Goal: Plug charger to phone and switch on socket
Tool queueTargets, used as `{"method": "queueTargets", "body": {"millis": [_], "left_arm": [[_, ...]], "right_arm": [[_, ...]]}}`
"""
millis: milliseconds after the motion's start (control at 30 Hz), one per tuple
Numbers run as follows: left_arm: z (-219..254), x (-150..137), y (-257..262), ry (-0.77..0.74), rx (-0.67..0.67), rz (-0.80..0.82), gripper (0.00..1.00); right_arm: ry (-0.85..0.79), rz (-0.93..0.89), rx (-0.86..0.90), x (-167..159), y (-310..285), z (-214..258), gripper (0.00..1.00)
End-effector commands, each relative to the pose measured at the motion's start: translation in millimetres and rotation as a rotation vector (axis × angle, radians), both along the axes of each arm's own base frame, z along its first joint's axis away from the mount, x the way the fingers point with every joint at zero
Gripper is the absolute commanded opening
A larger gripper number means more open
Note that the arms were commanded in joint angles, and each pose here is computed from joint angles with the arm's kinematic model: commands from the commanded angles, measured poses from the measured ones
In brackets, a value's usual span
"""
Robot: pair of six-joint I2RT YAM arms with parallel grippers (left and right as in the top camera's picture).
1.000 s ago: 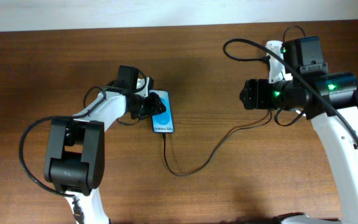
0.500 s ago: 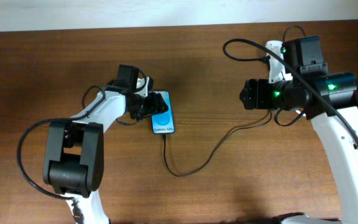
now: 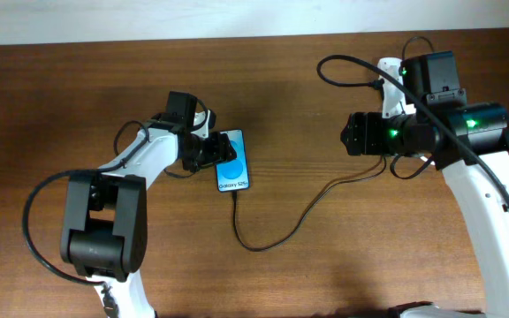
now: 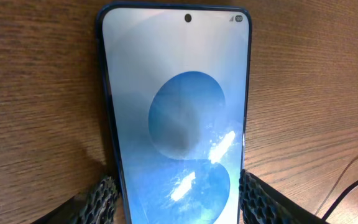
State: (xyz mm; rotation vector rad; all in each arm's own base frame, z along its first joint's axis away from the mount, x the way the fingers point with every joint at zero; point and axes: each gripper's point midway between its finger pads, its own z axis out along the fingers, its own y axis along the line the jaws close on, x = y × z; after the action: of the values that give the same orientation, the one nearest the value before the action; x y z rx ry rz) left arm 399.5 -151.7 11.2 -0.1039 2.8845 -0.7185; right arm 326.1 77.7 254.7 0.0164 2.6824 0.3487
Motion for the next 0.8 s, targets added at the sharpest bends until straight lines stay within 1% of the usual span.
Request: {"method": "queueTargets", "body": {"millis": [0,33,67,167,233,300,400,467,533,567,667,700,733,767], "left_arm": [[-30,-17,21,0.076,0.103,0.016,0.68],[-30,-17,21,0.077,0.103,0.016,0.72],[-30,-19,21,0.084,0.105,0.015,1.00],[-30,-23,22,0.102,0.108,0.015,0.99],[-14,-21,22,0.086,0.106,0.017,0.99],[18,-21,29,0.038,0.112,0.032,0.99],[74,-32,52,-0.050,0.210,0.072,0.99],[120,-53,67,-0.123,0.275,0.079,1.00],[154,-77,80,-0.169,0.314,0.101,0.99],[174,-96,90,-0.196,0.344,0.118,1.00],[209,-142,104,-0.251,0.362,0.140,0.99],[220,-157,113,-0.274,0.390,0.157,1.00],[228,-171,118,-0.299,0.401,0.170,0.99],[235,-183,121,-0.323,0.397,0.180,1.00]], "right_arm": [[-0.011,-0.002,-0.016,4,-4,2,0.80],[-0.012,-0.009,-0.028,4,-6,2,0.80],[-0.017,-0.028,-0.064,6,-13,1,0.80],[-0.019,-0.037,-0.081,6,-16,0,0.80],[-0.021,-0.044,-0.094,6,-19,0,0.80],[-0.025,-0.065,-0.134,8,-26,0,0.80],[-0.025,-0.073,-0.151,8,-30,-1,0.80],[-0.018,-0.073,-0.152,7,-30,-3,0.81],[0.000,-0.072,-0.156,5,-30,-10,0.81],[0.017,-0.070,-0.159,2,-31,-16,0.81],[0.081,-0.068,-0.176,-7,-33,-37,0.80],[0.098,-0.068,-0.183,-10,-34,-43,0.76],[0.108,-0.070,-0.192,-12,-36,-46,0.69],[0.116,-0.072,-0.200,-14,-37,-47,0.67]]}}
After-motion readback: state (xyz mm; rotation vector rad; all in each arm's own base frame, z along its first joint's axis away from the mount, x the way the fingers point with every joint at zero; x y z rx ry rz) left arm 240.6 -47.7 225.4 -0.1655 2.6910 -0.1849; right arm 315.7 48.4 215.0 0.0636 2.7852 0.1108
